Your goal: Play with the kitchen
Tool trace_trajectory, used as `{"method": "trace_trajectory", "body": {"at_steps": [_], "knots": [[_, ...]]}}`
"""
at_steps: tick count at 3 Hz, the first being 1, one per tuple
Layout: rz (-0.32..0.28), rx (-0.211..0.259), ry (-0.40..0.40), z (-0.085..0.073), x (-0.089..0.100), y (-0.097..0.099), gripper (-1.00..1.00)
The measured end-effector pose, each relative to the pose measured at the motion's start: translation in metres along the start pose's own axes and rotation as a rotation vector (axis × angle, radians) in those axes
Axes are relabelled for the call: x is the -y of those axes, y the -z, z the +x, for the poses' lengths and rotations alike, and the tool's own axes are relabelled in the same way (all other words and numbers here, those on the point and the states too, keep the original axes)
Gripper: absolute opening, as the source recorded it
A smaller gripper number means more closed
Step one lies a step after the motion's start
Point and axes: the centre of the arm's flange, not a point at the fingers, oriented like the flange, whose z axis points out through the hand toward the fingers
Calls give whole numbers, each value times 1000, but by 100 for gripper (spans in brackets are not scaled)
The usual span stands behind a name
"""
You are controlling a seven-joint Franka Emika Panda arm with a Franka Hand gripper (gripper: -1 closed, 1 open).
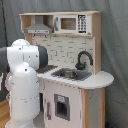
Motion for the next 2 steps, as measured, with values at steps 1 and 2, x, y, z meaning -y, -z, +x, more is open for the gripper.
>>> {"method": "trace_trajectory", "body": {"at_steps": [1, 2], "knots": [[28, -39, -68, 18, 13, 0, -100], [36, -67, -110, 36, 33, -2, -100]]}}
